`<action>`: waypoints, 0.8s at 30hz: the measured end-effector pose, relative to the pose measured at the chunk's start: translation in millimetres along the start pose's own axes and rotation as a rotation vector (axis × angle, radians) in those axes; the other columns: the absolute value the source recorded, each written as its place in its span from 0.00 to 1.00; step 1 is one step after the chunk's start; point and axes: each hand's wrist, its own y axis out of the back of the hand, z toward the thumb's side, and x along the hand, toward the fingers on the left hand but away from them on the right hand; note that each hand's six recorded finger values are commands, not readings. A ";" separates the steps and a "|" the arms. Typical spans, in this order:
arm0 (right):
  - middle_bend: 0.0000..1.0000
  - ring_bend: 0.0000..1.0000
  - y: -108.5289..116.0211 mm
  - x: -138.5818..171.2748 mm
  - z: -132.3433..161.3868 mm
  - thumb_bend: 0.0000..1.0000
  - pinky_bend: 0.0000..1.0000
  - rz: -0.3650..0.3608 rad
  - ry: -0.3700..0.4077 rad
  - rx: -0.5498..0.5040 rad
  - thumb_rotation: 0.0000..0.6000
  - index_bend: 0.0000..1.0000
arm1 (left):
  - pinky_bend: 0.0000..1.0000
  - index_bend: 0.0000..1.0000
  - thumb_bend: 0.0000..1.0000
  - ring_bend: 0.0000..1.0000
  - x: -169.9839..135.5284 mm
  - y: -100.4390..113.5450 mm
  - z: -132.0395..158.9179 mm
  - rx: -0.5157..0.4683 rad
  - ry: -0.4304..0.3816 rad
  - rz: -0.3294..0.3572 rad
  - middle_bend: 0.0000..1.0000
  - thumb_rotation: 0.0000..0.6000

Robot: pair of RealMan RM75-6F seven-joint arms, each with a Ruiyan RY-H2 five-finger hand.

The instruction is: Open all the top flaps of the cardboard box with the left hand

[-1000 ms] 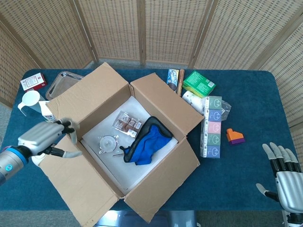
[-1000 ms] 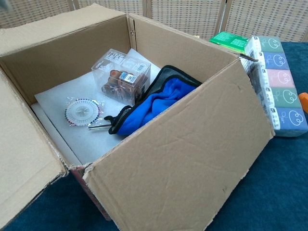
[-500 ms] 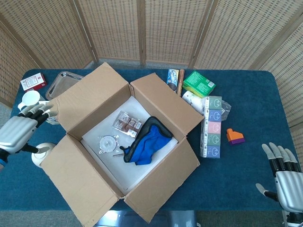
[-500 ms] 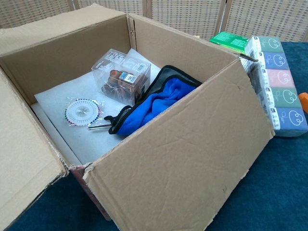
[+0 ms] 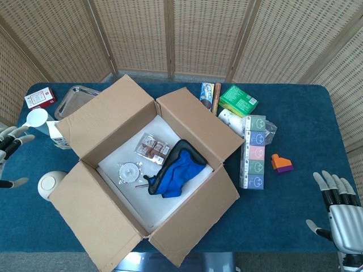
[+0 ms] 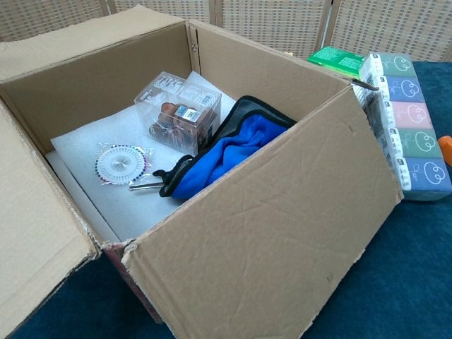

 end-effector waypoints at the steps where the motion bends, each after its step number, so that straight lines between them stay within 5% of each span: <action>1: 0.00 0.00 0.0 -0.2 -0.1 0.00 0.00 0.000 -0.001 0.000 1.00 0.00 | 0.00 0.13 0.00 0.00 -2.2 -2.6 -3.3 -0.004 0.004 0.001 0.00 1.00; 12: 0.00 0.00 -3.4 -4.9 -1.8 0.00 0.00 -0.001 -0.008 0.007 1.00 0.00 | 0.02 0.04 0.00 0.00 -41.7 -23.4 -43.2 -0.065 0.121 0.107 0.00 1.00; 24: 0.00 0.00 -6.0 -9.9 -3.3 0.00 0.00 -0.016 -0.006 0.012 1.00 0.00 | 0.00 0.01 0.00 0.00 -77.1 -66.8 -32.1 -0.168 0.168 0.214 0.00 1.00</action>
